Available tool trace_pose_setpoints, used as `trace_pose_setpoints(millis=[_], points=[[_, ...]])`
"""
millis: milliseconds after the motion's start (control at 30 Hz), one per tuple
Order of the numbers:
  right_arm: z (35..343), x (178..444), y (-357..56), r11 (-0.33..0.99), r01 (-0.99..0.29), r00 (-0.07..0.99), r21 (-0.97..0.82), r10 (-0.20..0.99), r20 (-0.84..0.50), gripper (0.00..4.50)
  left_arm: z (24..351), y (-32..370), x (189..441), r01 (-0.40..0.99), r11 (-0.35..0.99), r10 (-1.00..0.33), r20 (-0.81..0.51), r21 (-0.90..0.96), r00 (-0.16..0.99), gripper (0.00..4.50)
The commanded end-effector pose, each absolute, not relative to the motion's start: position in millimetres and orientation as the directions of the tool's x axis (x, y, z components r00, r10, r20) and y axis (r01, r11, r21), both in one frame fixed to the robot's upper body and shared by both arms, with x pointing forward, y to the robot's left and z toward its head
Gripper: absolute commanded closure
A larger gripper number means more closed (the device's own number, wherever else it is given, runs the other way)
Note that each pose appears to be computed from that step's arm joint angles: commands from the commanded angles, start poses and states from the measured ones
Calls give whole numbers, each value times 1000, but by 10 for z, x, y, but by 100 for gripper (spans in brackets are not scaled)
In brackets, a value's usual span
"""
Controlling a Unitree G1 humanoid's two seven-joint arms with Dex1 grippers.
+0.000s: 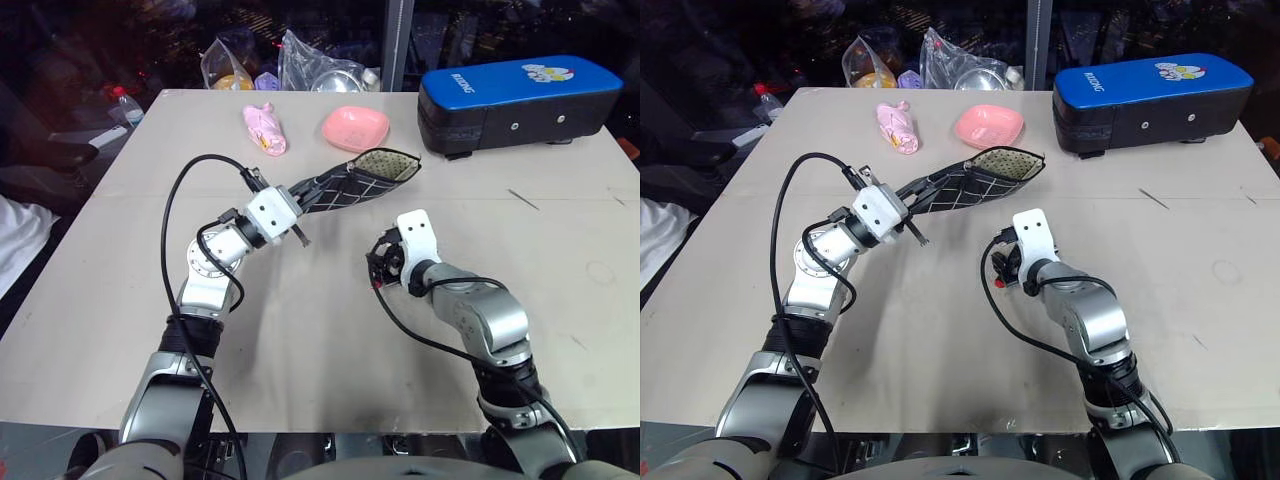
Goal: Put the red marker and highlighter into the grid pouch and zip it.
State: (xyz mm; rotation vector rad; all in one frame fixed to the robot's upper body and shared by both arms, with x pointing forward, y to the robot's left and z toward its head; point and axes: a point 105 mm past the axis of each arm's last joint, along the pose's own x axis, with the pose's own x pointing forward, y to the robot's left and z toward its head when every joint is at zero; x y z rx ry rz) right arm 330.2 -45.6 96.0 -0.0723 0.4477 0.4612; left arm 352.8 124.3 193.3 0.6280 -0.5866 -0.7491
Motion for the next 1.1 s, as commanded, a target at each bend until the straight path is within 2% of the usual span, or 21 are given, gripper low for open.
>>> trace_pose_setpoints(millis=[33, 67, 167, 333, 433, 600, 733, 833, 1100], points=[[839, 3271, -469, 884, -465, 759, 46, 425, -493, 266, 2046, 1212, 3470, 399, 572, -766, 292, 716, 573, 450], [826, 3258, -461, 878, -476, 750, 47, 433, -500, 329, 2045, 1205, 3468, 400, 572, -766, 293, 716, 572, 450], [808, 3225, -502, 864, -503, 736, 17, 438, -516, 421, 2040, 1196, 3461, 400, 573, -766, 294, 715, 571, 450], [912, 3205, -718, 839, -534, 757, -102, 421, -501, 423, 2037, 1202, 3449, 398, 576, -764, 298, 714, 572, 450], [1200, 3209, -996, 783, -566, 793, -259, 431, -430, 423, 2043, 1183, 3439, 407, 577, -768, 301, 708, 565, 450], [1687, 3180, -1327, 601, -604, 796, -524, 484, -362, 423, 2019, 1040, 3374, 454, 538, -809, 284, 710, 515, 450], [2142, 3143, -1660, 464, -596, 786, -655, 502, -360, 423, 2006, 877, 3303, 492, 484, -853, 265, 724, 450, 450], [2380, 3111, -1706, 341, -580, 770, -740, 525, -362, 423, 2005, 770, 3255, 511, 451, -877, 257, 731, 407, 450], [2353, 3190, -1566, 103, -579, 705, -809, 561, -433, 423, 1985, 617, 3216, 539, 408, -905, 249, 737, 344, 450]])
